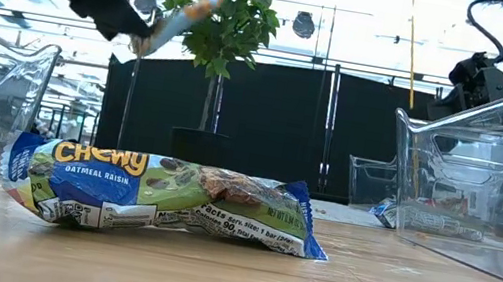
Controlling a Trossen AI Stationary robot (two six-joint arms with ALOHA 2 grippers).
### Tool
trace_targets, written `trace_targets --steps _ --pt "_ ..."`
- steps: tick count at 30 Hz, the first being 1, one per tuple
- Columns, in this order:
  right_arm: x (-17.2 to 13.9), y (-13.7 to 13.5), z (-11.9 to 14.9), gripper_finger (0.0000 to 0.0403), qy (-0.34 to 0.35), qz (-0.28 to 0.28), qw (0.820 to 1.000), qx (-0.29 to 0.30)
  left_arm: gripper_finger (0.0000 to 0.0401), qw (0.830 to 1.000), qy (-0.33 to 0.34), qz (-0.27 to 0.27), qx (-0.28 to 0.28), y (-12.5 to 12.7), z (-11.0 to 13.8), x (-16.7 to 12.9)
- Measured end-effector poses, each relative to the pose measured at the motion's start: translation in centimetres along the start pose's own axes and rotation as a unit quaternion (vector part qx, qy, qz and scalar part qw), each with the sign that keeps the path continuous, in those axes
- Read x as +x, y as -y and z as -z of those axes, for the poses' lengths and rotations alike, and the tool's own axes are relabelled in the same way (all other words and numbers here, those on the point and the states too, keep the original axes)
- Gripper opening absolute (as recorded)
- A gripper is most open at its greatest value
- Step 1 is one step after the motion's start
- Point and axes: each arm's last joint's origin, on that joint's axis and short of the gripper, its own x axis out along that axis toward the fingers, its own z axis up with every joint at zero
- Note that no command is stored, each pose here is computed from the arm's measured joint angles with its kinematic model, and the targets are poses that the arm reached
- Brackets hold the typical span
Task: Pick and place Granola Bars by type
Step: Put the yellow granola bar into the bottom left transparent bin
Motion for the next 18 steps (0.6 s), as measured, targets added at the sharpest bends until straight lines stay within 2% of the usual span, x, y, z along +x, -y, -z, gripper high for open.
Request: trace_targets --steps 6,12,16,18 --pt "0.0 0.0 0.0 0.0139 0.000 0.002 1.000 -0.001 0.0000 0.996 0.083 -0.009 -0.013 0.4 1.9 -1.7" --pt "0.0 0.0 -0.1 0.0139 0.004 0.001 1.000 -0.002 0.0000 0.993 0.105 -0.007 -0.049 0.7 2.7 -2.7" --pt "0.0 0.0 -0.1 0.0139 0.005 0.001 1.000 -0.002 0.0000 0.989 0.126 0.019 -0.075 1.1 2.5 -3.3" --pt "0.0 0.0 -0.1 0.0139 0.006 0.001 1.000 -0.002 0.0000 0.986 0.132 0.054 -0.089 1.4 2.4 -3.7"
